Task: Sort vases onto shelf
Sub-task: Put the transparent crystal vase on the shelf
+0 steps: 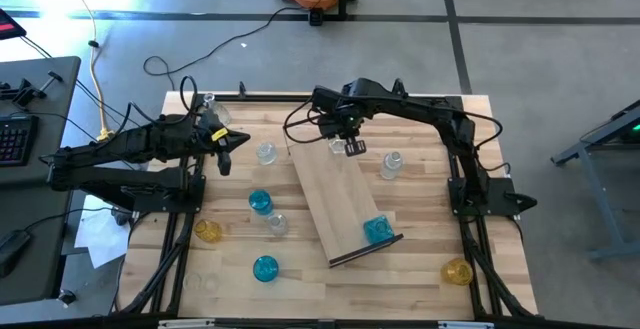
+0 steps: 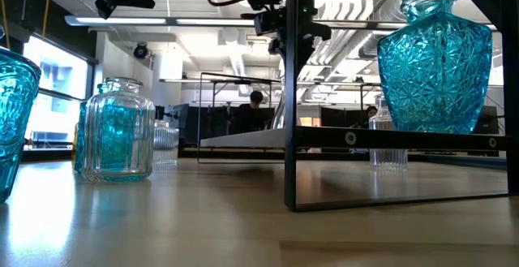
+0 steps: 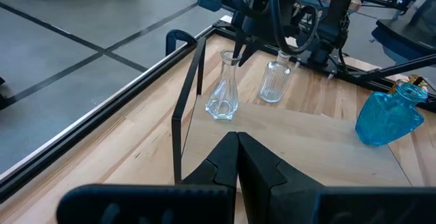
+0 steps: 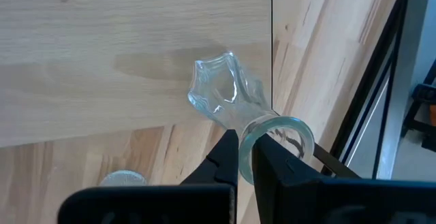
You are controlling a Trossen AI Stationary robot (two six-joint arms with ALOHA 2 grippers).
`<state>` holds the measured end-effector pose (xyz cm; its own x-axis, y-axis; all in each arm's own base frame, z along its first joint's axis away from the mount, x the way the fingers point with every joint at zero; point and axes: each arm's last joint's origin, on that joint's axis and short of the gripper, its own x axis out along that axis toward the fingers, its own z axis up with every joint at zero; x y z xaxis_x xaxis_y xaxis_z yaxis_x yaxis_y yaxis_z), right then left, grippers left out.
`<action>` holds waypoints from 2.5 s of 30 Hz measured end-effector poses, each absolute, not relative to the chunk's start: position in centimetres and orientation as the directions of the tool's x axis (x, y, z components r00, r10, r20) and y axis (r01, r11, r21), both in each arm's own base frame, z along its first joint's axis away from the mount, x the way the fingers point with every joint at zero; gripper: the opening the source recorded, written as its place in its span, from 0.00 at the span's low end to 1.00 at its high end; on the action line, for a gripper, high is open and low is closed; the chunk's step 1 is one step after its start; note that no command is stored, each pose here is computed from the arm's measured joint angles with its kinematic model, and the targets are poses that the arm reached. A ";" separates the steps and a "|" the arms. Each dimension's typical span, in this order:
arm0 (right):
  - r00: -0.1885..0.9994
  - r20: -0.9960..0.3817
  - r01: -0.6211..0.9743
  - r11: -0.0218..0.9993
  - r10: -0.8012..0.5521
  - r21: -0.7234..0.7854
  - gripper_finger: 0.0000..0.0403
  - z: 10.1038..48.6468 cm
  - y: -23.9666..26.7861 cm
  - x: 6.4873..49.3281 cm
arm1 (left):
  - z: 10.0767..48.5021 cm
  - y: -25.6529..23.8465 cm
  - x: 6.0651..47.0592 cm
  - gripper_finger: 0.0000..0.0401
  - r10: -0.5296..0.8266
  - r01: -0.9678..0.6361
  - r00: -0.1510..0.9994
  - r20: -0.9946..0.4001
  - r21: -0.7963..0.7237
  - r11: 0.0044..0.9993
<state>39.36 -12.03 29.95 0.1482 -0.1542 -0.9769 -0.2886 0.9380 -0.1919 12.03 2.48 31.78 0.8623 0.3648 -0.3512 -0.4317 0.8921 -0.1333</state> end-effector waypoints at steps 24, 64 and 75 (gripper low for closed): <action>0.121 -0.974 -0.290 0.931 -0.193 -0.220 0.26 29.7 -12.0 39.3 | 31.8 2.5 12.0 0.01 0.365 -0.432 0.862 -0.351 -0.135 0.892; 0.276 -0.910 -0.205 0.906 -0.310 -0.370 0.25 37.6 -9.0 37.9 | 31.8 2.5 12.0 0.01 0.365 -0.434 0.862 -0.352 -0.142 0.890; 0.312 -0.936 -0.105 0.974 -0.161 -0.202 0.02 37.9 -7.0 37.7 | 31.2 2.6 12.6 0.01 0.361 -0.438 0.842 -0.400 -0.118 0.891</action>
<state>37.75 -7.01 37.85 0.3116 -0.1612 -0.9364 -0.1049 0.9737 -0.2025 12.56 2.56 31.24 0.8421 0.3613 -0.4005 -0.4383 0.8911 -0.1178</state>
